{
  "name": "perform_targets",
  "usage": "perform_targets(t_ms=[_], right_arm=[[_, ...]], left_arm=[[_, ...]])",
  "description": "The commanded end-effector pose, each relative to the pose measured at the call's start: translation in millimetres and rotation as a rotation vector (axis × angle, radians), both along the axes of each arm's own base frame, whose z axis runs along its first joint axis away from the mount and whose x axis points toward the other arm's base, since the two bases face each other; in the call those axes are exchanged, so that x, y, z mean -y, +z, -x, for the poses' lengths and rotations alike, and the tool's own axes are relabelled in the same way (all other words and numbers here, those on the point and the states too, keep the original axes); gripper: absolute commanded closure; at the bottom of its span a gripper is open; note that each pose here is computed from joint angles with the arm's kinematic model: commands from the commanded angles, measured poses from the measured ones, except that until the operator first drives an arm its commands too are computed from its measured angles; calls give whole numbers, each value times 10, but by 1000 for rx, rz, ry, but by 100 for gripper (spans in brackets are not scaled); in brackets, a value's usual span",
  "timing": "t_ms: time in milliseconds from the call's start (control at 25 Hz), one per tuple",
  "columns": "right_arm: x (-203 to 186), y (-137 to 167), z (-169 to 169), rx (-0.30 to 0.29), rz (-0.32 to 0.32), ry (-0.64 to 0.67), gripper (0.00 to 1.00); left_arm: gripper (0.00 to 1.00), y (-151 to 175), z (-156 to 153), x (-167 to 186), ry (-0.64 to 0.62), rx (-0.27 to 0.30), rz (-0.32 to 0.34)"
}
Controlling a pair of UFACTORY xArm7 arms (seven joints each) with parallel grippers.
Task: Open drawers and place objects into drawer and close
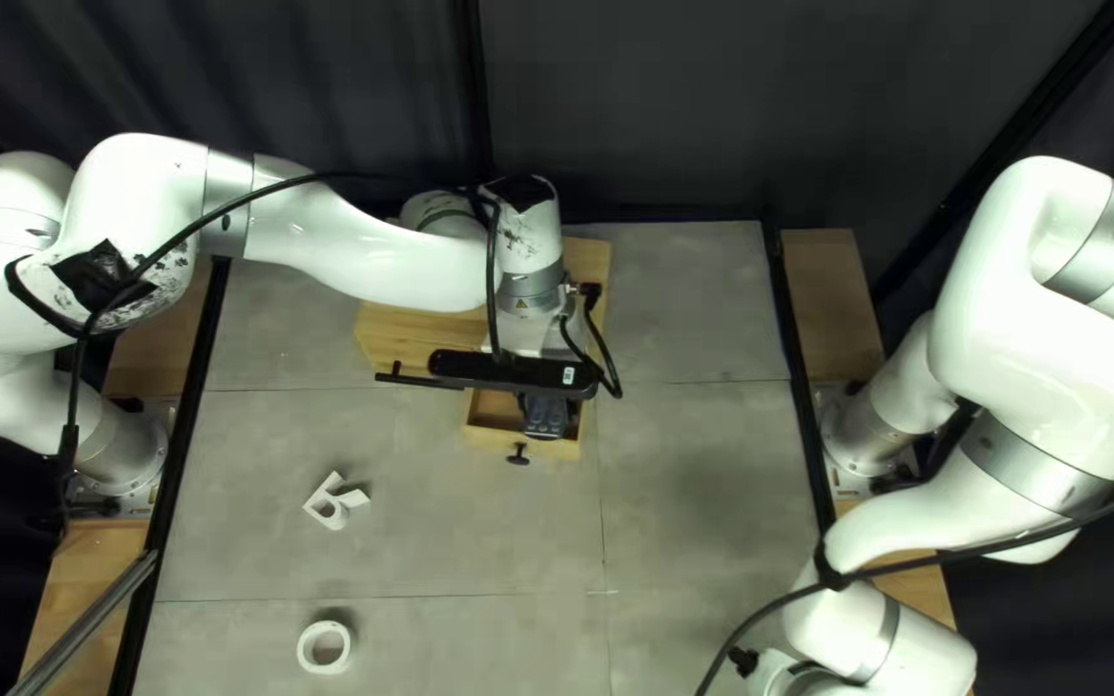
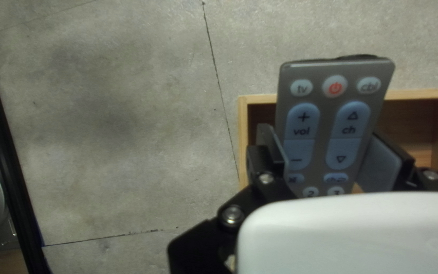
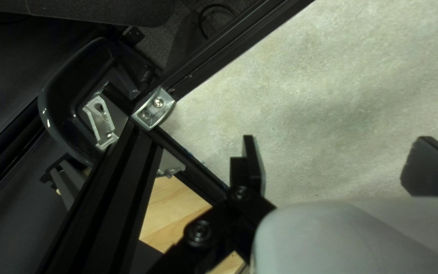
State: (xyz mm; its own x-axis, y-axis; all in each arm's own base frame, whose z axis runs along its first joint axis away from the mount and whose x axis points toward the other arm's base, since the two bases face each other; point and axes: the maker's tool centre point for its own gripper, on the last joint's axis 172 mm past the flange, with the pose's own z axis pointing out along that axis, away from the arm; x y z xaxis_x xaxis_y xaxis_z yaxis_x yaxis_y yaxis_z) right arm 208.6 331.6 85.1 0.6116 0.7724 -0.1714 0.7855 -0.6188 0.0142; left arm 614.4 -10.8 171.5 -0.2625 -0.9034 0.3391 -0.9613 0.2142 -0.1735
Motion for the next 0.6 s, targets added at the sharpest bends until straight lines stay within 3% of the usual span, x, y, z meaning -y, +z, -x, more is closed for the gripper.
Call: perform_targets(t_ms=[40,600], right_arm=[[0,0,0,0,0,0,0],[0,0,0,0,0,0,0]], left_arm=[[100,24,20,-5,-2,-1,-5],[100,-10,-27,66,-2,3,-12]])
